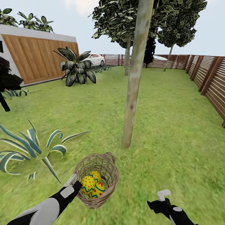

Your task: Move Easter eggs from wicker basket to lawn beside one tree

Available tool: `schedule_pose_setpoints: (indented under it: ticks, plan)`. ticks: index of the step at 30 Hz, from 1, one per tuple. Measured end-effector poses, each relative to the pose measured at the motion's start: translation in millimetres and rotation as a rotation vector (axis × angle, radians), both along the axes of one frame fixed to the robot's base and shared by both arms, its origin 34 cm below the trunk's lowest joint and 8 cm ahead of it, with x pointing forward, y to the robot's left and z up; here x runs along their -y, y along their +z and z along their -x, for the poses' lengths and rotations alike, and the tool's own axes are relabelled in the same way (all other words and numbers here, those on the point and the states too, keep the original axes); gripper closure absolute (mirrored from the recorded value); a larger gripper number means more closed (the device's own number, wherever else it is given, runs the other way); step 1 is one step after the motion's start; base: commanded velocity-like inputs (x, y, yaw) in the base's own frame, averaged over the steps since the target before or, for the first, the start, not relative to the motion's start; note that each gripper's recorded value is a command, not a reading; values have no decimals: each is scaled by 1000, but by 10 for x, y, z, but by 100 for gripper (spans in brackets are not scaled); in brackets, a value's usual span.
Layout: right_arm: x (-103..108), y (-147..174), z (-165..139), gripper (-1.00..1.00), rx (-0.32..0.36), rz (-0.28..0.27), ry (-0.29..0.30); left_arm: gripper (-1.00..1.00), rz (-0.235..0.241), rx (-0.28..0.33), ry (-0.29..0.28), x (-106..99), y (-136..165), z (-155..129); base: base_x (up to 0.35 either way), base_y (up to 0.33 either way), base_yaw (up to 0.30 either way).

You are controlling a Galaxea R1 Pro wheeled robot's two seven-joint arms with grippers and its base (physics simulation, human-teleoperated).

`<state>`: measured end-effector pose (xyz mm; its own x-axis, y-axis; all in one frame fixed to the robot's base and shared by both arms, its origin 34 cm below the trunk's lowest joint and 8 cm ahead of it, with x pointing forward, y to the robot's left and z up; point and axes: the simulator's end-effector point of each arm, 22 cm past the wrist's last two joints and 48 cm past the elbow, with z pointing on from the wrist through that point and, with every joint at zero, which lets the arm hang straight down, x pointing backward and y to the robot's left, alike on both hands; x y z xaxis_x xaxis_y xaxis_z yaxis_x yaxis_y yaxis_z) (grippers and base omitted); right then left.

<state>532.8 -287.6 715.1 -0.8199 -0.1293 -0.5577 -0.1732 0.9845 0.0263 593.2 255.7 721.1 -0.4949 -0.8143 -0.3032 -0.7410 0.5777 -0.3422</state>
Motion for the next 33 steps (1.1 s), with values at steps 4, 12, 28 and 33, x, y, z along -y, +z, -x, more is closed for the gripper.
schedule_pose_setpoints:
  ticks: [4,12,28,33]
  plan:
    - [-366,167,137,-100,-37,-249,162,100,-1,0,0,-4,1,-1,174,-215,222]
    - [69,799,163,-100,-19,-573,150,100,-2,1,-1,-1,2,-2,212,-202,5]
    - [53,791,158,-100,-19,-555,160,100,-3,9,0,-4,35,-23,235,-227,202]
    - [53,802,154,-100,-16,-554,160,100,-2,12,1,-3,50,-32,236,-241,132]
